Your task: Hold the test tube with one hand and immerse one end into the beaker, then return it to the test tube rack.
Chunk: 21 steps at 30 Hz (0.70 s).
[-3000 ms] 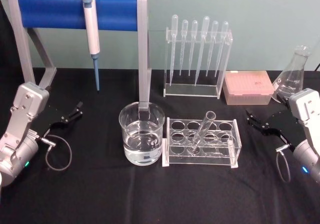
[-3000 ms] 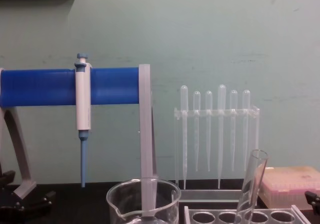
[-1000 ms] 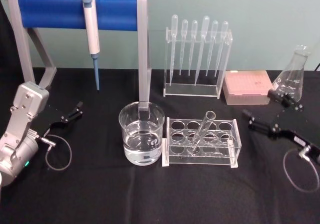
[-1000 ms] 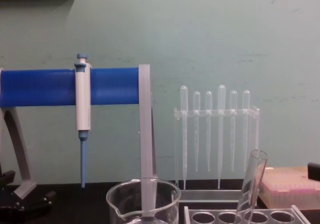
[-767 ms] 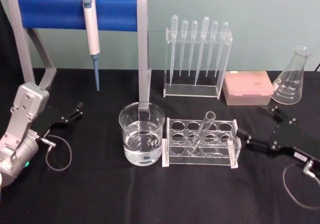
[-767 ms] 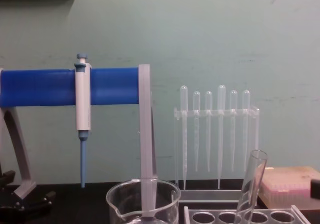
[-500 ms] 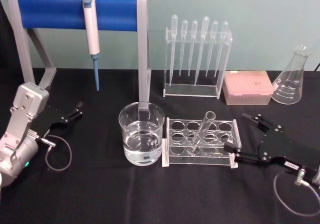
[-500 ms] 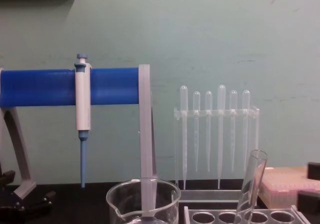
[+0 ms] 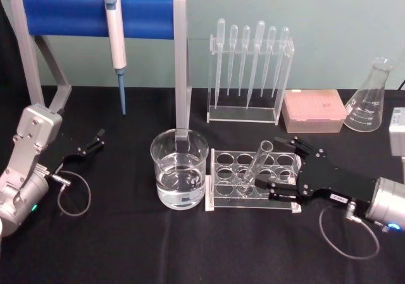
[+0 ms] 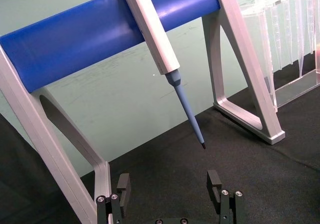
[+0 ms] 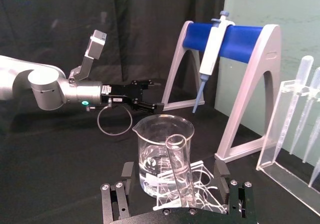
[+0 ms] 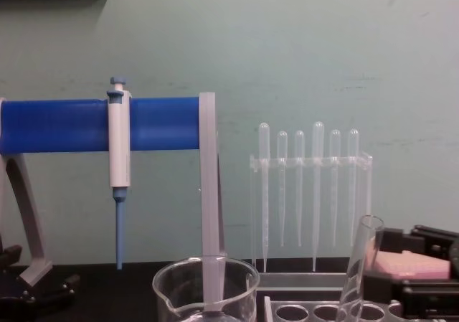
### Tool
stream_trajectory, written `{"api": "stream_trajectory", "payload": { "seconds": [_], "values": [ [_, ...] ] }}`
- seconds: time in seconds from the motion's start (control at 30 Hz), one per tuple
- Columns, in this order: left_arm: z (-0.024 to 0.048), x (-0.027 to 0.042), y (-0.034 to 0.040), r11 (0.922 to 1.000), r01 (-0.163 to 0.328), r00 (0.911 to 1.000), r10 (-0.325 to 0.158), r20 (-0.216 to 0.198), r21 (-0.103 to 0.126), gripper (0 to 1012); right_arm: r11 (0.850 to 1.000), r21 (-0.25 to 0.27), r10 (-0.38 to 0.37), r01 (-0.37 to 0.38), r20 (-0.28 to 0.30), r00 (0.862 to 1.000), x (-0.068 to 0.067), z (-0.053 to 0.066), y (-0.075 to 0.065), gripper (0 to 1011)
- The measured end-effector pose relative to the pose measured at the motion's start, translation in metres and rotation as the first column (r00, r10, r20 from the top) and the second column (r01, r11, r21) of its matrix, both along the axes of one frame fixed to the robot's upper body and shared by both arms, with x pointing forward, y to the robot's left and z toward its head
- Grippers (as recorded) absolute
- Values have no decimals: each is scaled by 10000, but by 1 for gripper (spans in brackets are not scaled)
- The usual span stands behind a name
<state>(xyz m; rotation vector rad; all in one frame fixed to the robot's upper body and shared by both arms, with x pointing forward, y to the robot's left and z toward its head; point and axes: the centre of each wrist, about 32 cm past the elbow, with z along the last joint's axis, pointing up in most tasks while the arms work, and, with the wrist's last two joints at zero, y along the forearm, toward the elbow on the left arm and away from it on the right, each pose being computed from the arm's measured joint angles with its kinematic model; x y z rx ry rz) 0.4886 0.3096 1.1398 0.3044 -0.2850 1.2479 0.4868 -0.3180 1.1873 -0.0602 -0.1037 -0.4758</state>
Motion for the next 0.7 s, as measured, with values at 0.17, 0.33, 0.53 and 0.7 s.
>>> {"api": "stream_trajectory", "payload": {
  "seconds": [0.17,0.33,0.53,0.7],
  "values": [
    [0,0,0,10000,0,10000,0,0,1,1000,10000,-55,75,-75,-102,9999,70,-2,65,1003],
    [0,0,0,10000,0,10000,0,0,1,1000,9999,-81,124,-125,-162,9998,117,-7,116,1003],
    [0,0,0,10000,0,10000,0,1,1,1000,9999,-93,112,-114,-230,9997,148,-23,155,1003],
    [0,0,0,10000,0,10000,0,0,1,1000,9999,-97,95,-97,-224,9997,143,-20,148,1003]
  ]
}}
